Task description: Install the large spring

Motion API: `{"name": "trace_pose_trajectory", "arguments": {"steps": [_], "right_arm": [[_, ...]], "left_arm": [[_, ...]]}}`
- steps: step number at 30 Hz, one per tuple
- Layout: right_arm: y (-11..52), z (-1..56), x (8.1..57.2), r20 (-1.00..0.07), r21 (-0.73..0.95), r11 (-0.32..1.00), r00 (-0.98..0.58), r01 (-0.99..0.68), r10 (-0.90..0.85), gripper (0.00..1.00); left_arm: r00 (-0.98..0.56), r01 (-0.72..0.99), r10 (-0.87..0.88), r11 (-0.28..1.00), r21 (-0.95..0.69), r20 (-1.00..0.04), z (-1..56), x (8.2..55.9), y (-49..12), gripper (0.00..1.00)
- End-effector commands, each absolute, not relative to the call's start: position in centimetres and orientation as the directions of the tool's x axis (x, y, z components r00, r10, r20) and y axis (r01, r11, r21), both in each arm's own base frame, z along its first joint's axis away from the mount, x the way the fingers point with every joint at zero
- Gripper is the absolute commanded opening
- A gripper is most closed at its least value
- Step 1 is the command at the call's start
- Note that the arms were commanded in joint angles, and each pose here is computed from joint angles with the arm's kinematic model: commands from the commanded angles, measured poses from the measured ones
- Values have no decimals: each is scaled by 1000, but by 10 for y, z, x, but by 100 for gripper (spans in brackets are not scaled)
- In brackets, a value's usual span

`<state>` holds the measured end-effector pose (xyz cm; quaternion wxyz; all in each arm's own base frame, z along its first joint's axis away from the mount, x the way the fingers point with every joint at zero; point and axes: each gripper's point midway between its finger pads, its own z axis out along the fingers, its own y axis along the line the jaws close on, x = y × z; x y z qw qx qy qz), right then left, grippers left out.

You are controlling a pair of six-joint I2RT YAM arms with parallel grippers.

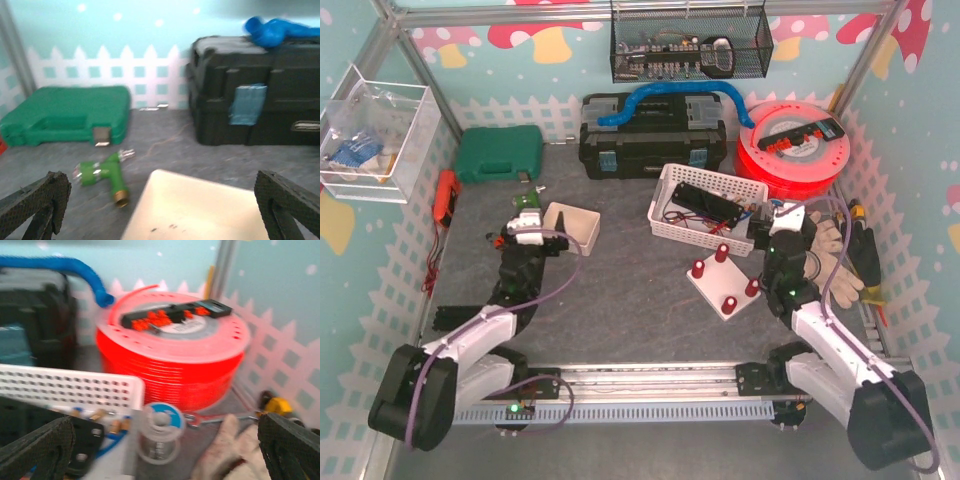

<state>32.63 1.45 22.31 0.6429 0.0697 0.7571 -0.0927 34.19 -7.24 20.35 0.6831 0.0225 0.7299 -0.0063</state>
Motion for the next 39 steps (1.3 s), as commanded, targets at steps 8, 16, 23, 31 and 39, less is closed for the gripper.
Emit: {"name": "trace_pose_trajectory", "arguments": {"steps": [8, 16, 23, 31, 39], "right_arm": [[-26, 186, 337, -976, -201, 946, -135, 255, -171, 99], [-40, 159, 338, -984, -165, 955, -113, 248, -141, 99], [-38, 153, 351, -976, -201, 961, -124, 190, -179, 99], [-13, 150, 366, -981, -158, 987, -119, 31, -153, 99], [-8, 148, 359, -990, -134, 991, -40, 7, -133, 99]], "left_arm": [[-71, -26, 25, 999, 27, -997, 162, 330, -17, 99], [-18, 126, 47, 991, 45, -999, 168, 336, -43, 99], [44, 198, 36, 979, 44, -998, 176, 340, -57, 99], [-59, 75, 73, 995, 68, -996, 164, 370, -36, 99], [-55, 149, 18, 989, 10, -998, 165, 358, -52, 99]]}}
